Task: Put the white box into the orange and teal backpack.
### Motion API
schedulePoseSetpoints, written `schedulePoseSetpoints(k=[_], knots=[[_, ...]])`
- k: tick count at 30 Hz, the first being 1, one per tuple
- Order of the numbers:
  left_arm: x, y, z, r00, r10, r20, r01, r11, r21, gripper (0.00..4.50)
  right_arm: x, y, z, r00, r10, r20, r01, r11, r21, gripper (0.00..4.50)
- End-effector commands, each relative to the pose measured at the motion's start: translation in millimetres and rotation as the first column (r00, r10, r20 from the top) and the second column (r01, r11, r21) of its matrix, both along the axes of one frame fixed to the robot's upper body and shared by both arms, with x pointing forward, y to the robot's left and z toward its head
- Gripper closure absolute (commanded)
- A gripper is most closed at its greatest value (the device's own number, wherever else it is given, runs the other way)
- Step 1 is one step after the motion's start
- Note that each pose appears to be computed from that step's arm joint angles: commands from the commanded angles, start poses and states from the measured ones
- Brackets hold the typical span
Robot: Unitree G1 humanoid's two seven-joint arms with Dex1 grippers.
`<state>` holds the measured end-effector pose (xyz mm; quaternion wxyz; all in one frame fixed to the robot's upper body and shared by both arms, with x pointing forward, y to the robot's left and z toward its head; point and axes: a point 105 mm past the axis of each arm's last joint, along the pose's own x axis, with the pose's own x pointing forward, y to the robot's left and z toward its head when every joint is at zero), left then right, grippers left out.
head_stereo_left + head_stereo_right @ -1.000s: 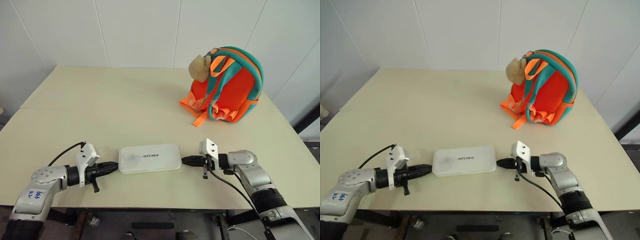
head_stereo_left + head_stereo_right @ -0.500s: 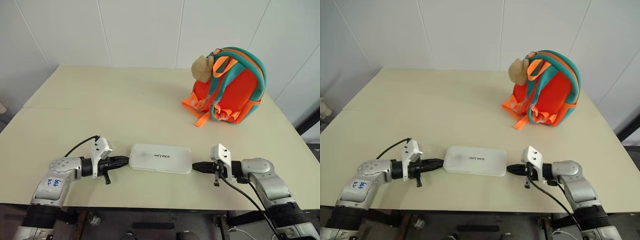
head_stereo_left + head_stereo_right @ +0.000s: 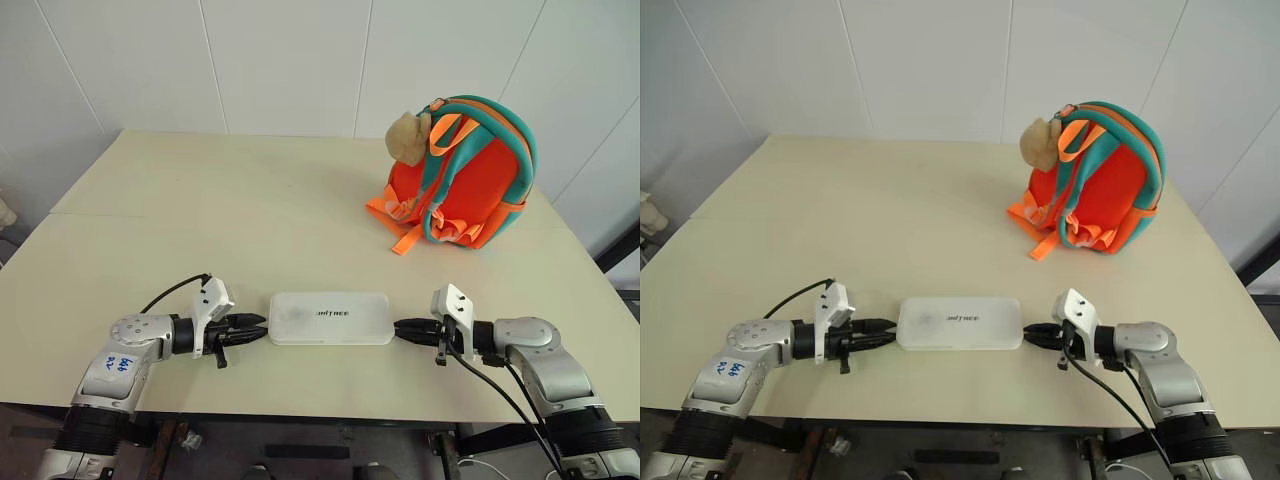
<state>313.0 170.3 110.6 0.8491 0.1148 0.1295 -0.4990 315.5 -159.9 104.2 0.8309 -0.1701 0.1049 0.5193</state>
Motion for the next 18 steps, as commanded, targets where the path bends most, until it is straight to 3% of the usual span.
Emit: schedulePoseSetpoints(k=[1, 7, 9, 13, 18], knots=[[-8, -21, -3, 0.998, -0.054, -0.021, 0.053, 0.997, -0.054, 2.0, -2, 6, 6, 0.999, 0.042, 0.022, -0.042, 0.999, 0.001, 2.61], [-14, -5, 8, 0.996, -0.01, -0.09, 0.001, 0.995, -0.101, 0.21, 4, -13, 14, 0.999, 0.021, 0.045, -0.019, 0.999, -0.05, 0.59], [-16, 3, 10, 0.989, -0.008, -0.145, -0.011, 0.992, -0.127, 0.0, 3, -17, 18, 0.999, 0.032, 0.034, -0.03, 0.997, -0.067, 0.03], [-23, 14, 12, 0.957, -0.024, -0.29, -0.029, 0.984, -0.177, 0.0, -2, -19, 21, 0.997, 0.077, -0.01, -0.077, 0.993, -0.088, 0.03], [-11, 26, 3, 0.908, 0.068, -0.413, -0.148, 0.975, -0.164, 0.0, -7, -15, 20, 0.991, 0.127, -0.043, -0.132, 0.983, -0.129, 0.03]])
